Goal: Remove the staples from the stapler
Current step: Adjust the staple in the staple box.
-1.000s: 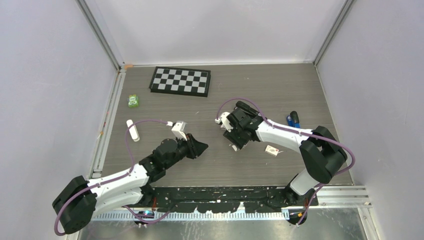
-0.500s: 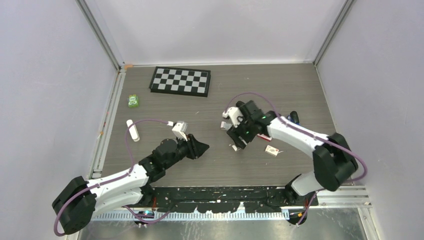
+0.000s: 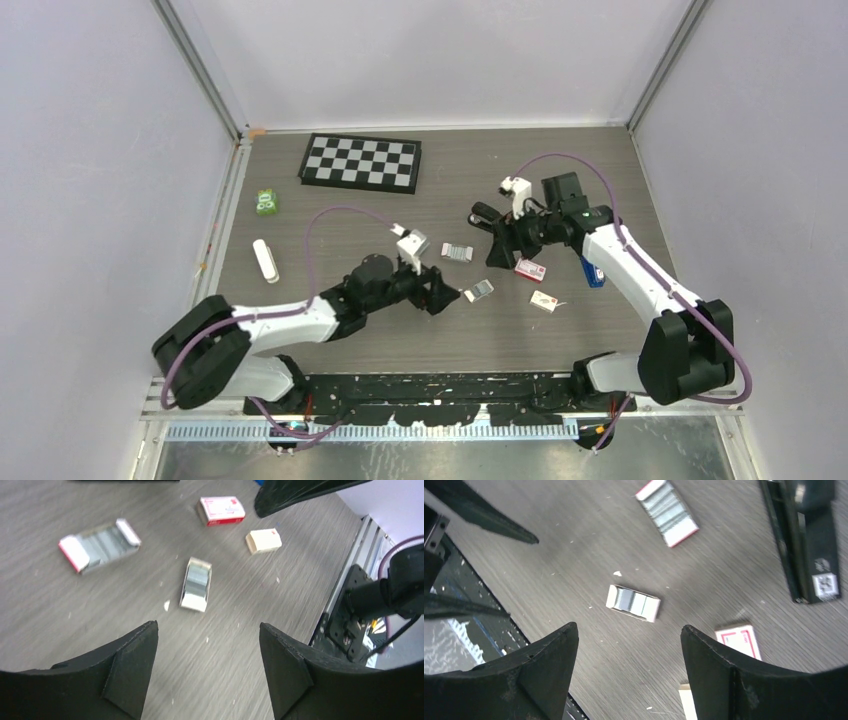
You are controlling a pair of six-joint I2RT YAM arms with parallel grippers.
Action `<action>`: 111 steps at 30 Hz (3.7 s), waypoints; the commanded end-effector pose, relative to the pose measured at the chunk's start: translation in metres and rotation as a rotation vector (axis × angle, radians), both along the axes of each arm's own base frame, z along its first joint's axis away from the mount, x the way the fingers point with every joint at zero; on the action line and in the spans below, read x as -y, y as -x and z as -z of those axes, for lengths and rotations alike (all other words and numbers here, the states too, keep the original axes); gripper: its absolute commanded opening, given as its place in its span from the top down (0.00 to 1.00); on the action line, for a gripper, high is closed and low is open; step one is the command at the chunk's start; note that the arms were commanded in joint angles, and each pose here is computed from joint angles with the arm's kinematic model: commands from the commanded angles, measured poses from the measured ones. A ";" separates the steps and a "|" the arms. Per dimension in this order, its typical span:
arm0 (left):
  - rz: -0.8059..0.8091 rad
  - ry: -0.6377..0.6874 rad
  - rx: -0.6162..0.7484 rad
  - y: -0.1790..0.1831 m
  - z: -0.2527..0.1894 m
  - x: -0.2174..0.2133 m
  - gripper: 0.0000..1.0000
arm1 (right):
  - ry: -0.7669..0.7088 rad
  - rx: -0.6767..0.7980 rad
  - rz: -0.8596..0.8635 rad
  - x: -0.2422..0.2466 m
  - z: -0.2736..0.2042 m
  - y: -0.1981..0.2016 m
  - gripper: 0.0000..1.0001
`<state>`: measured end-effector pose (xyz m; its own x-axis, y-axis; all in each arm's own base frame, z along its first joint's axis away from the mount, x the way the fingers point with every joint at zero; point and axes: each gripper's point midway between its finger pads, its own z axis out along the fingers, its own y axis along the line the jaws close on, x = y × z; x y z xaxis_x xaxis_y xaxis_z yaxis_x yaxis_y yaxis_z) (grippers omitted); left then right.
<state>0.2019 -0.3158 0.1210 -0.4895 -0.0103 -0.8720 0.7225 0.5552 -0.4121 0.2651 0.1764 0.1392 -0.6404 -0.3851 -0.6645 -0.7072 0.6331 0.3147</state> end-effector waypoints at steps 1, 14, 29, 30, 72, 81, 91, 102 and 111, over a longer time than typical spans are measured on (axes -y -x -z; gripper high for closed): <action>0.016 -0.032 0.065 -0.018 -0.020 0.036 0.25 | -0.063 0.003 0.113 0.016 -0.024 -0.018 0.21; 0.121 -0.414 -0.019 -0.021 0.027 0.083 0.49 | -0.044 -0.023 0.214 0.043 -0.022 -0.032 0.21; 0.130 -0.607 -0.035 -0.029 0.056 0.088 0.55 | -0.038 -0.037 0.204 0.044 -0.018 -0.031 0.21; 0.133 -0.613 -0.035 -0.030 0.057 0.088 0.55 | -0.037 -0.036 0.204 0.044 -0.018 -0.031 0.21; 0.200 -0.631 -0.043 -0.039 0.065 0.102 0.60 | -0.039 -0.062 0.191 0.043 -0.013 -0.028 0.21; 0.196 -0.631 -0.041 -0.042 0.064 0.104 0.63 | -0.041 -0.065 0.189 0.042 -0.013 -0.028 0.21; 0.193 -0.638 -0.042 -0.043 0.065 0.103 0.67 | -0.045 -0.065 0.185 0.042 -0.014 -0.027 0.21; 0.195 -0.629 -0.041 -0.043 0.060 0.105 0.66 | -0.048 -0.070 0.182 0.041 -0.014 -0.026 0.21; 0.190 -0.622 -0.045 -0.044 0.060 0.108 0.66 | -0.050 -0.072 0.181 0.041 -0.014 -0.026 0.21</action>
